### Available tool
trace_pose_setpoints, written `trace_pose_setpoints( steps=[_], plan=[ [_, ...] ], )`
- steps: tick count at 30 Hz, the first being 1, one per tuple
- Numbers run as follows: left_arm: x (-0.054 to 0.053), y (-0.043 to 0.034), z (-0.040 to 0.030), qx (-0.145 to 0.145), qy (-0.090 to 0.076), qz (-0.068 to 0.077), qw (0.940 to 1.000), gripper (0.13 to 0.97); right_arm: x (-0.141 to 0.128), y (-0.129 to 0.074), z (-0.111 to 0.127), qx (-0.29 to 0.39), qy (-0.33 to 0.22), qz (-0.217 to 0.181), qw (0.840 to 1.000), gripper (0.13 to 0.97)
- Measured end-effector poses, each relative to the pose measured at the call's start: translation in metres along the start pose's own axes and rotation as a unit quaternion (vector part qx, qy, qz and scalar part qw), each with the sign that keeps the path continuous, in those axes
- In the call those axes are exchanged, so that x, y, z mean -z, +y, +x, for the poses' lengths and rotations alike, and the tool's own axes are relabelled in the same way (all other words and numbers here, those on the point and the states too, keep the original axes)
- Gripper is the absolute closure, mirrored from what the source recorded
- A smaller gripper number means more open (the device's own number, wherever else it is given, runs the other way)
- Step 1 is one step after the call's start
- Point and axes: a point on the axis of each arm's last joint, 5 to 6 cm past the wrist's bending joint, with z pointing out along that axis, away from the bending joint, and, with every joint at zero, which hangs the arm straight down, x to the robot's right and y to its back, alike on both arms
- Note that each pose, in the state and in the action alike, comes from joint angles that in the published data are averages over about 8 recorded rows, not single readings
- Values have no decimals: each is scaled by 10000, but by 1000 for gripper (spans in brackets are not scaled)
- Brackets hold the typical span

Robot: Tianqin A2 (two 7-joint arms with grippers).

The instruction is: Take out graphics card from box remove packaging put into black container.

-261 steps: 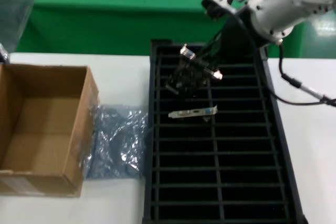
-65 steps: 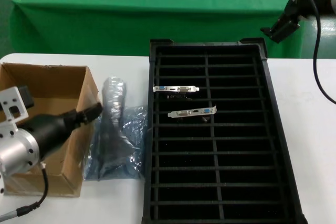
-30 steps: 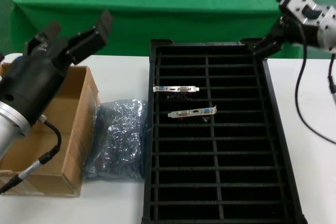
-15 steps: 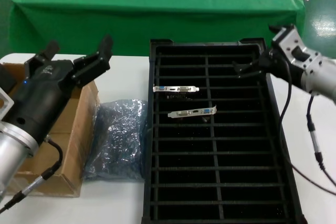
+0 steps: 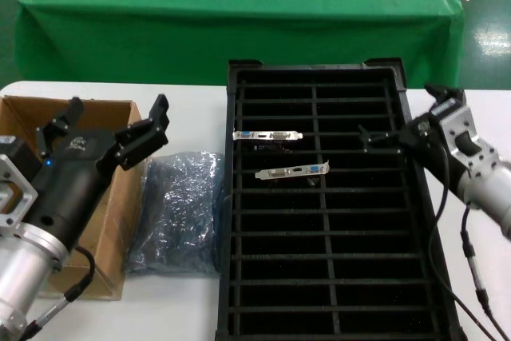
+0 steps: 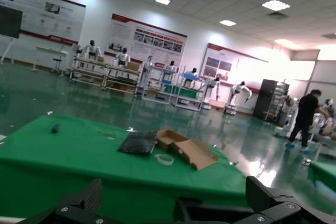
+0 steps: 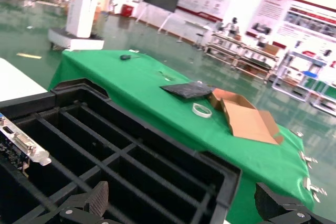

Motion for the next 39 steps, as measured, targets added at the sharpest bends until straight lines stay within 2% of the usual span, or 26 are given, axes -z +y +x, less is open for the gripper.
trace_pose_setpoints(
  steps=[15,30,34,39],
  plan=[
    [164,371,26,-450,-411,-295,9977,132,664,427,-430,-947,657,84,9933,130],
    [371,735,68,-933,-820,-749,9894,132,1482,634,-731,-1762,1376,57,9747,130],
    [412,798,78,-1024,-889,-846,9871,132,1638,646,-772,-1890,1505,44,9704,130],
    [425,817,81,-1051,-909,-877,9864,132,1685,648,-784,-1928,1543,40,9690,130]
  ],
)
